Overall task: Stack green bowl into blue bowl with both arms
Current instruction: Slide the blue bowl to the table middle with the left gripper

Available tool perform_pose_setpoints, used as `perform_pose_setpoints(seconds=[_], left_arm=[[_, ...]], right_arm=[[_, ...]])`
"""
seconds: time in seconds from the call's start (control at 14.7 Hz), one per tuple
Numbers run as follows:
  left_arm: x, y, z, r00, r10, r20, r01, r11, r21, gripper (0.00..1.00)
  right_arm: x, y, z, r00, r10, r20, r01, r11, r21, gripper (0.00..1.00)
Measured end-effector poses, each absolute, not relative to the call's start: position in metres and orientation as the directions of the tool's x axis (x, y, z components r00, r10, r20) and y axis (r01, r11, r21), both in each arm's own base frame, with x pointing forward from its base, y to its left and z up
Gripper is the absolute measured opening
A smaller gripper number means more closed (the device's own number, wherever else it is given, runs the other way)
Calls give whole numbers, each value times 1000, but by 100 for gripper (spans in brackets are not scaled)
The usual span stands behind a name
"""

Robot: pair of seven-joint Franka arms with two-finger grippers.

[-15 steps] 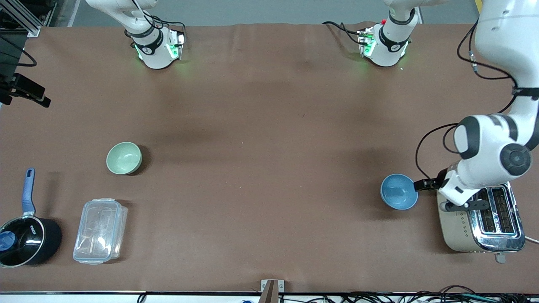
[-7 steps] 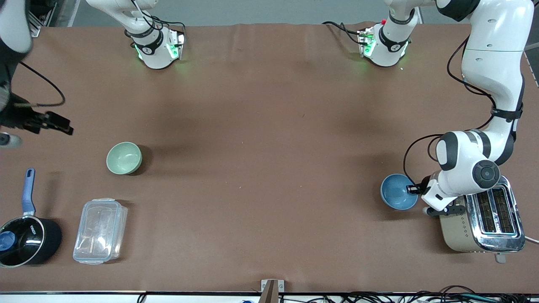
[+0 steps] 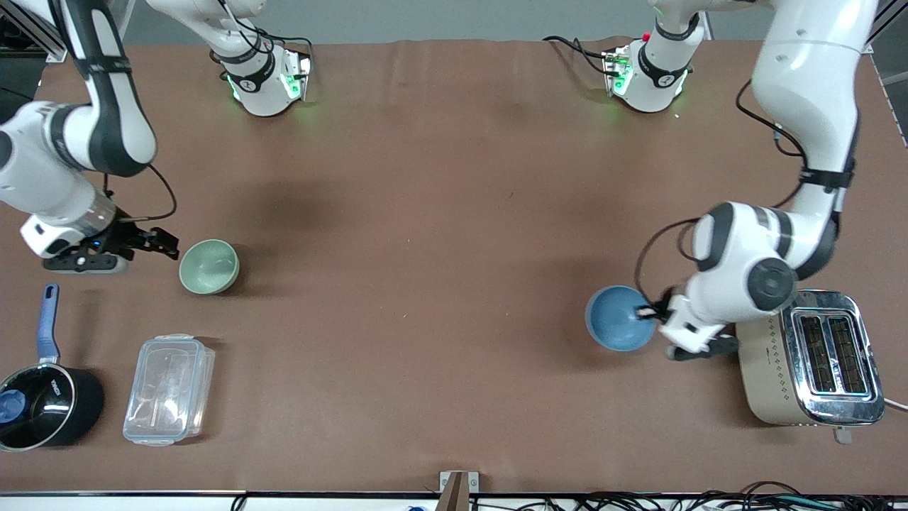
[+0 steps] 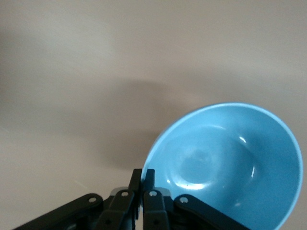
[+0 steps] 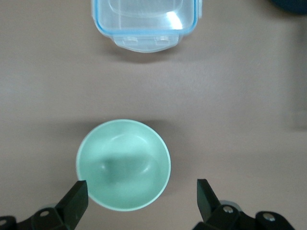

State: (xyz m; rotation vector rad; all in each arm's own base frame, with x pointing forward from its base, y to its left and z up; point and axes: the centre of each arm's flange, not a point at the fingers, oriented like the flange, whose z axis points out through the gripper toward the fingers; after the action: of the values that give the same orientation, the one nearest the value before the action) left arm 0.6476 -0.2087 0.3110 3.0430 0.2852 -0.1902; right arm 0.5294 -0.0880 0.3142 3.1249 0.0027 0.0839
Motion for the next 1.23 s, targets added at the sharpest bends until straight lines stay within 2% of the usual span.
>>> perform_pose_setpoints(seconds=[0.14, 0.34, 0.48, 0.55, 0.61, 0.68, 0.75, 0.82, 0.89, 0.95, 1.09, 1.16, 1.23], left_arm=[[612, -296, 319, 966, 206, -155, 219, -973, 72, 4], [558, -397, 289, 960, 220, -172, 235, -969, 72, 4], [524, -450, 257, 959, 226, -170, 244, -965, 94, 4], [511, -468, 242, 958, 231, -172, 251, -962, 104, 4], [506, -477, 231, 957, 236, -169, 257, -959, 116, 5], [506, -479, 224, 957, 239, -166, 261, -957, 128, 6], [510, -476, 222, 956, 247, -161, 269, -954, 135, 14], [518, -472, 226, 954, 257, -153, 278, -950, 144, 22], [529, -467, 236, 953, 268, -139, 288, -944, 159, 32], [542, -459, 256, 952, 282, -117, 300, -937, 180, 42], [572, -428, 320, 946, 318, -64, 324, -925, 197, 62], [587, -403, 364, 942, 335, -20, 333, -925, 185, 70], [598, -372, 409, 938, 344, 30, 336, -928, 160, 80]], right_arm=[[528, -88, 277, 999, 12, 49, 11, -1000, 22, 100], [528, -89, 233, 998, 27, 49, 25, -999, 31, 100], [527, -89, 215, 999, 30, 42, 29, -999, 33, 96], [527, -89, 212, 999, 32, 39, 30, -999, 33, 91], [527, -89, 211, 999, 34, 39, 33, -999, 33, 91], [527, -89, 212, 998, 42, 39, 40, -999, 33, 85], [527, -89, 212, 998, 52, 40, 51, -998, 34, 76], [527, -90, 212, 997, 63, 39, 62, -997, 35, 70], [527, -92, 212, 997, 71, 39, 69, -997, 35, 70], [527, -94, 212, 996, 74, 40, 73, -997, 36, 61], [527, -97, 213, 996, 73, 41, 71, -997, 37, 41], [527, -98, 213, 997, 71, 43, 69, -997, 37, 41], [528, -100, 214, 997, 67, 45, 66, -997, 38, 35]])
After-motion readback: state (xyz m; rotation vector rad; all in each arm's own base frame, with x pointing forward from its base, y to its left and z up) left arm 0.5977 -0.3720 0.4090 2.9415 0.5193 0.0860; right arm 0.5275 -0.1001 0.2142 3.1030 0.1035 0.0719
